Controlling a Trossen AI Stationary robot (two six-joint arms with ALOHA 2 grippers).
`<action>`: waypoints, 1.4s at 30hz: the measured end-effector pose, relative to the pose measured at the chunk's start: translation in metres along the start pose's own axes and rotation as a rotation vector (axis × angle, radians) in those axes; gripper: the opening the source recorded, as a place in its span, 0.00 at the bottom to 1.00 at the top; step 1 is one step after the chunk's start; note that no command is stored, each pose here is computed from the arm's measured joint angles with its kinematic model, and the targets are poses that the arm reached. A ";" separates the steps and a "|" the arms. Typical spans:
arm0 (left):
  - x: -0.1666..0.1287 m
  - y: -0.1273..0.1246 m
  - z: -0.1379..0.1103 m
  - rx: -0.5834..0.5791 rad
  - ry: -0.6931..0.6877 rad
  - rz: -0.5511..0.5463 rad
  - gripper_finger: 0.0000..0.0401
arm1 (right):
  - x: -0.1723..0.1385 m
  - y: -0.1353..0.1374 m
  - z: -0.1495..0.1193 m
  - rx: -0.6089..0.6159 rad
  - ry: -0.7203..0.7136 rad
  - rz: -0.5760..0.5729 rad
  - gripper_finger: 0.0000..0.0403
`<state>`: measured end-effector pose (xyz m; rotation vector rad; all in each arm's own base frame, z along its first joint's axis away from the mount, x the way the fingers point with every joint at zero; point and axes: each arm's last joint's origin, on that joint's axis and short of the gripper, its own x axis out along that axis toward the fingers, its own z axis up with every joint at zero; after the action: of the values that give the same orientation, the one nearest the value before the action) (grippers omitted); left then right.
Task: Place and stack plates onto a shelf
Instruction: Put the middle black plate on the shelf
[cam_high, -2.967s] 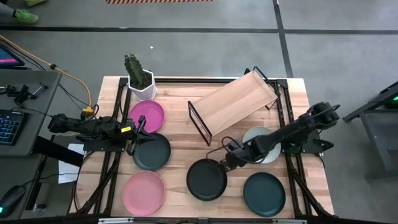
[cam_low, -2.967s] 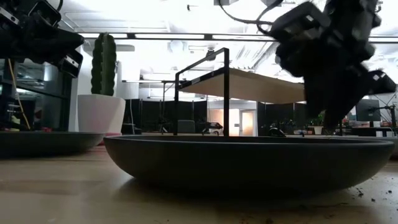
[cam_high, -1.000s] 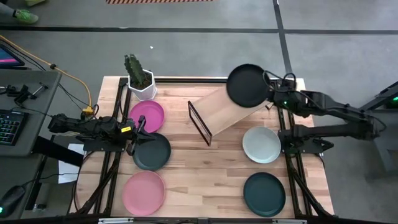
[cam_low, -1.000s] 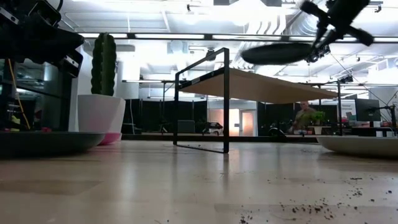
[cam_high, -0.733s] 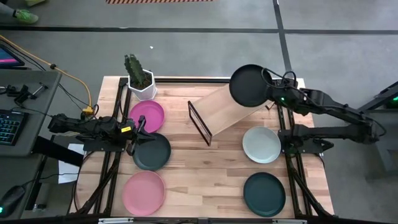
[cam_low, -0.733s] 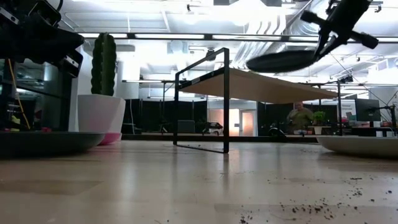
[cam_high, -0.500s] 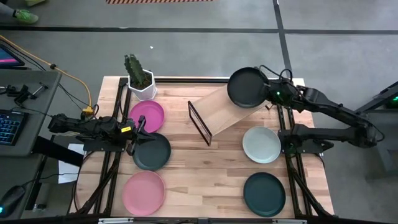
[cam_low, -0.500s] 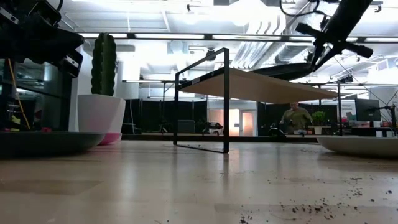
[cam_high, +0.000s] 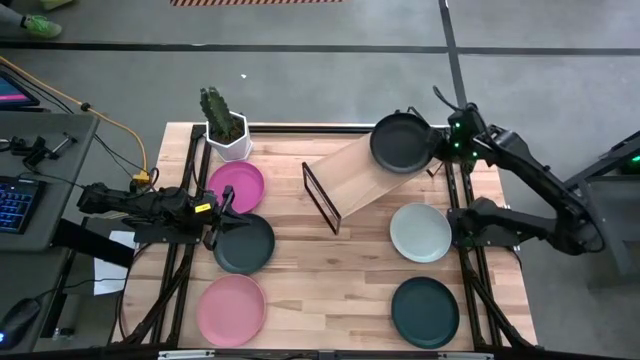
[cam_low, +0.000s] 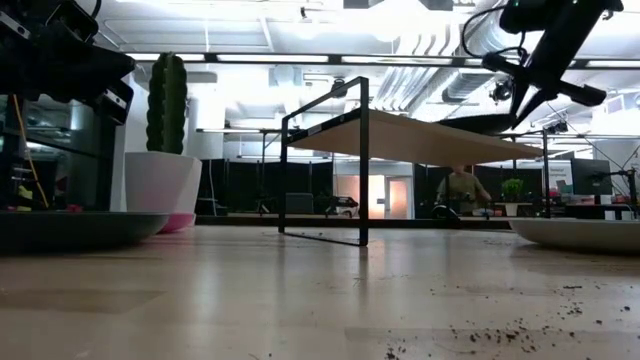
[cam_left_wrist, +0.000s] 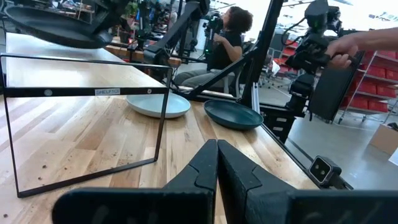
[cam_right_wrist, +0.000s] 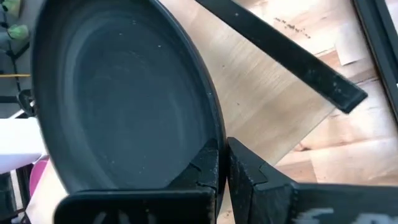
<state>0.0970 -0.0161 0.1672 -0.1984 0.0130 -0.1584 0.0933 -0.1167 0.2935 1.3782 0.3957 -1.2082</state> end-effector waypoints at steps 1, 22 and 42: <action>0.000 0.000 0.000 0.000 0.000 0.000 0.00 | 0.001 -0.001 0.002 0.004 0.008 -0.003 0.00; 0.000 0.000 0.000 0.000 0.000 0.000 0.00 | 0.023 0.001 0.012 -0.015 0.074 -0.085 0.00; 0.000 0.000 0.000 0.000 0.000 0.000 0.00 | 0.022 0.000 0.012 -0.006 0.050 -0.102 0.00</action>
<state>0.0970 -0.0161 0.1672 -0.1984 0.0129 -0.1585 0.0972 -0.1368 0.2784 1.3996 0.5094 -1.2564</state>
